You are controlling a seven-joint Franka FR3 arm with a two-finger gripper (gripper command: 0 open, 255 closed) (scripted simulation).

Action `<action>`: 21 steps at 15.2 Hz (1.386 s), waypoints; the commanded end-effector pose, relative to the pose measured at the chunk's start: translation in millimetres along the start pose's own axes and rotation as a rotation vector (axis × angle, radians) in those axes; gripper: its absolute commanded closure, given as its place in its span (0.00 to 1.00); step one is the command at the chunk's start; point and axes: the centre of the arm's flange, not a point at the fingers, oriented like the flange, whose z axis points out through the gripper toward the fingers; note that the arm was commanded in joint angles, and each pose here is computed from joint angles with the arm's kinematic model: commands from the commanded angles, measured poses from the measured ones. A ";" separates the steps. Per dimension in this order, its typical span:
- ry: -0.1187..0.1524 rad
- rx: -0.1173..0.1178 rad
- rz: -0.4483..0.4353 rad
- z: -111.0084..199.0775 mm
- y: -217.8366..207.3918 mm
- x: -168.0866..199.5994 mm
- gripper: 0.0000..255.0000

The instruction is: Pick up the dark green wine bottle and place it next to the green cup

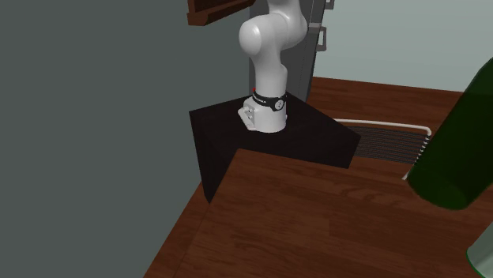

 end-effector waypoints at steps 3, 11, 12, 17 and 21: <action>0.001 0.000 0.000 20.8 -1.5 -0.9 1.00; 0.001 0.000 0.000 63.0 -3.9 -1.0 1.00; 0.001 0.000 0.000 68.3 -4.2 -1.1 1.00; 0.001 0.000 0.000 94.6 -5.8 -1.2 1.00; 0.001 0.000 0.000 115.7 -7.0 -1.2 1.00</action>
